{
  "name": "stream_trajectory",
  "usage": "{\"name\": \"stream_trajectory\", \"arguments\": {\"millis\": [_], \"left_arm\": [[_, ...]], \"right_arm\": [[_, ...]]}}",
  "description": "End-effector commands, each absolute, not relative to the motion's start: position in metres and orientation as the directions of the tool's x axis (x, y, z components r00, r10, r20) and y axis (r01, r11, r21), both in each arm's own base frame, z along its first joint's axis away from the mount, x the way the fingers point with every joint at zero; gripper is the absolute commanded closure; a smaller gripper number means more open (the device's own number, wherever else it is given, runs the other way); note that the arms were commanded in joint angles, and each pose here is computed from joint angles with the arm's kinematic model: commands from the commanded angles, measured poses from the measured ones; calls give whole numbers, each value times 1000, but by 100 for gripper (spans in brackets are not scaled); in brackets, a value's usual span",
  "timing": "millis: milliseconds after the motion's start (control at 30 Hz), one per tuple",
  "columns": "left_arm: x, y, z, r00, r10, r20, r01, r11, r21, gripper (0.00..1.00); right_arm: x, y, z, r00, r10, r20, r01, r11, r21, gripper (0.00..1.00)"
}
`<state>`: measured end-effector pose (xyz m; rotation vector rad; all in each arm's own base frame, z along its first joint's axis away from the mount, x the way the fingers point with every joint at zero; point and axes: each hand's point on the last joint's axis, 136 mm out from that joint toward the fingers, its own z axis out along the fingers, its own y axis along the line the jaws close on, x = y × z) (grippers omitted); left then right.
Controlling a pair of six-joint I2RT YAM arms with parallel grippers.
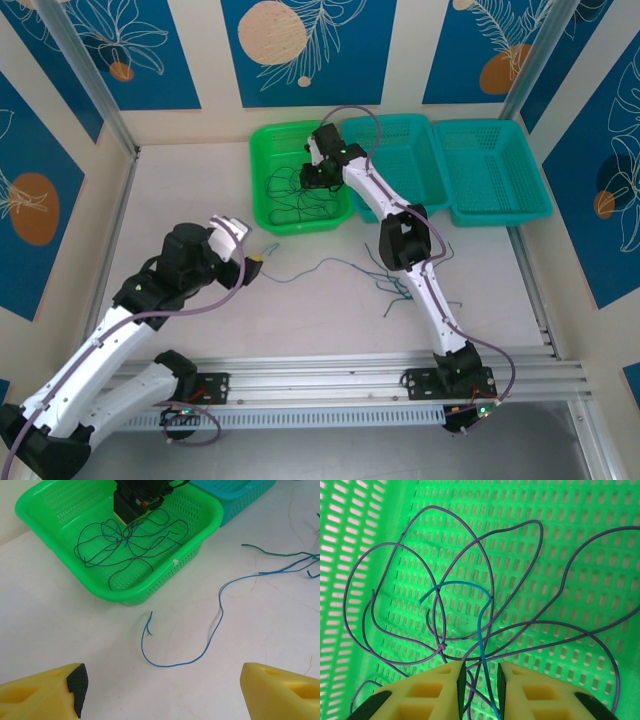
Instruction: Untangle the cables
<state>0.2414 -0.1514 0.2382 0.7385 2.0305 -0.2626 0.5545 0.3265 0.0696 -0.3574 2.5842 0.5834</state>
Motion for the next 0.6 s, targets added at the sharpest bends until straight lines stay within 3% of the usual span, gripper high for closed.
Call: {"name": "stream_trajectory", "arguments": {"millis": [0,233,400,567], "left_arm": [[241,-152,244,-359,386,-850,606,789,102,19],[239,-153,245,-357,384,-851,612,784,98,19],[239,-152,245,-354,383,-853,609,787,101,18],[239,-150,243,-351,391,-851,604,789,113,18]], "right_arm": [[555,330,63,-871,-132,-473,-335,864,377,74],[558,330,67,-870,-116,-479,-327,862,387,81],[559,331,78,-868,-103,-485,-328,853,407,94],[559,330,127,-825,-103,-556,-359,855,374,100]]}}
